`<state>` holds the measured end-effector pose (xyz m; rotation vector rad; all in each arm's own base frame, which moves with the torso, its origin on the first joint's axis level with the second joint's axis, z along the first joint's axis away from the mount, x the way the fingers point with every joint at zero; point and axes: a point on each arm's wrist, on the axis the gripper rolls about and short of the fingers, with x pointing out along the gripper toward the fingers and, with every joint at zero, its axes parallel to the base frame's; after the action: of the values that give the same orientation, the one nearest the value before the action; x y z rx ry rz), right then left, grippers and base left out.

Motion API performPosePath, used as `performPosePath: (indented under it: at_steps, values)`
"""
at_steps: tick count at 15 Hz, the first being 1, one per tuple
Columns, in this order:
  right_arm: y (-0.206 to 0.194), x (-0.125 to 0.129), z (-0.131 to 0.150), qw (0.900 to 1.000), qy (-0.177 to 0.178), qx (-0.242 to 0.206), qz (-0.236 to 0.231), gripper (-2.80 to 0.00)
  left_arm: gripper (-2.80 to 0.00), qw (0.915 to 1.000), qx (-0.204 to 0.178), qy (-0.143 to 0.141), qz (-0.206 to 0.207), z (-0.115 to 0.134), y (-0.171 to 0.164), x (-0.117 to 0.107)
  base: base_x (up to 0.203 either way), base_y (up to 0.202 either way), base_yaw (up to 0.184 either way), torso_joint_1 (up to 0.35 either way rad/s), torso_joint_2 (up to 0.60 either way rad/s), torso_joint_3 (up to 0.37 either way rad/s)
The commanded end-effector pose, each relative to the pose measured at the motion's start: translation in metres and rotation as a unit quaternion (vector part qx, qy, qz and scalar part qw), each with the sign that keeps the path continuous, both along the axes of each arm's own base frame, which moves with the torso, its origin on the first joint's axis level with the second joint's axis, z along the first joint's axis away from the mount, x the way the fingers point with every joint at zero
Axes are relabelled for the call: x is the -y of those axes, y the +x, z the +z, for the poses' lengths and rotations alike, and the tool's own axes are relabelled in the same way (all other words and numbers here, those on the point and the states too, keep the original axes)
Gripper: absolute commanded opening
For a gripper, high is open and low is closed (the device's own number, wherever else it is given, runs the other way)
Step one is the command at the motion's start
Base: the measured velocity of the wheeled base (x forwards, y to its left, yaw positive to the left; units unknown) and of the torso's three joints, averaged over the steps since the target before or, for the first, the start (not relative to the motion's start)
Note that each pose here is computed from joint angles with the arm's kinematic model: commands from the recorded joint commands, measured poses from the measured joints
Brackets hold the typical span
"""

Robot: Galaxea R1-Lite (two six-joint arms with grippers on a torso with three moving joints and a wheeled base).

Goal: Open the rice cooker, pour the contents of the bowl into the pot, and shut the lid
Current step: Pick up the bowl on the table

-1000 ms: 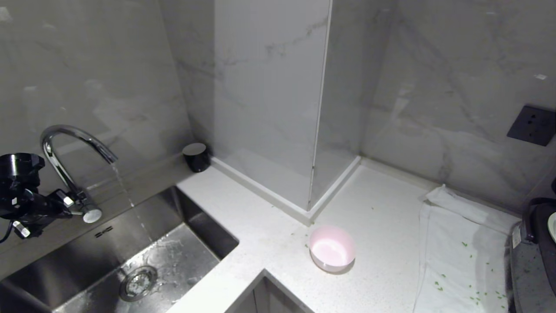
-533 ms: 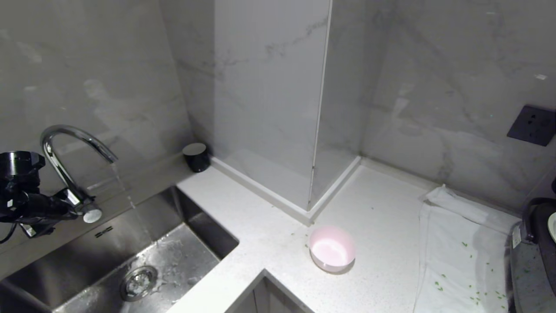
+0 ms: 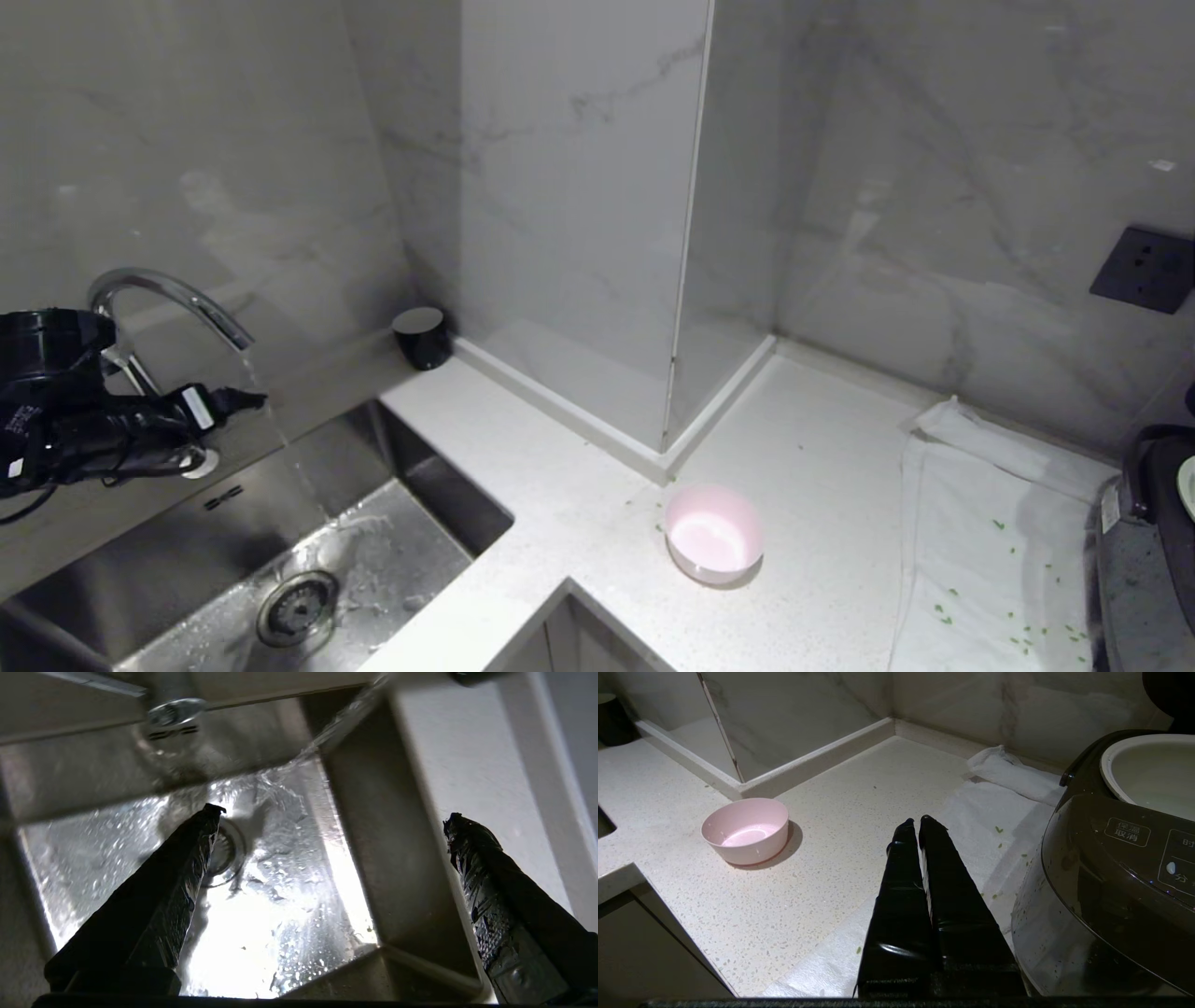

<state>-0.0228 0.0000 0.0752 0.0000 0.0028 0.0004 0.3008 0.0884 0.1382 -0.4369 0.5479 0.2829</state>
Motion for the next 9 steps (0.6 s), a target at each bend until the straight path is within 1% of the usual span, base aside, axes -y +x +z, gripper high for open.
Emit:
performPosePath:
  at_steps: [1,4,6,8,9]
  values:
    - [0.000,0.000,0.000,1.000,0.000,-0.001,0.000,-2.80,0.00,0.9985,0.039,0.010,-0.037,0.019,-0.019,0.025,0.000,0.000,0.000,0.000,0.00,0.000]
    - [0.000,0.000,0.000,1.000,0.000,0.000,0.000,-2.80,0.00,0.9917,0.077,0.002,-0.103,0.037,-0.047,0.043,0.000,0.000,0.000,0.000,0.00,0.000]
    - [0.000,0.000,-0.001,1.000,0.000,-0.001,0.001,-2.80,0.00,0.9870,0.088,0.000,-0.135,0.040,-0.066,0.056,0.000,0.000,0.000,0.000,0.00,0.000]
    - [0.000,0.000,0.000,1.000,0.000,0.000,0.001,-2.80,0.00,0.9832,0.098,0.008,-0.154,0.043,-0.083,0.065,0.000,0.000,0.000,0.000,0.00,0.000]
    - [0.000,0.000,0.000,1.000,0.000,0.000,0.000,-2.80,0.00,0.9814,0.100,0.018,-0.163,0.042,-0.093,0.068,0.000,0.000,0.000,0.000,0.00,0.000]
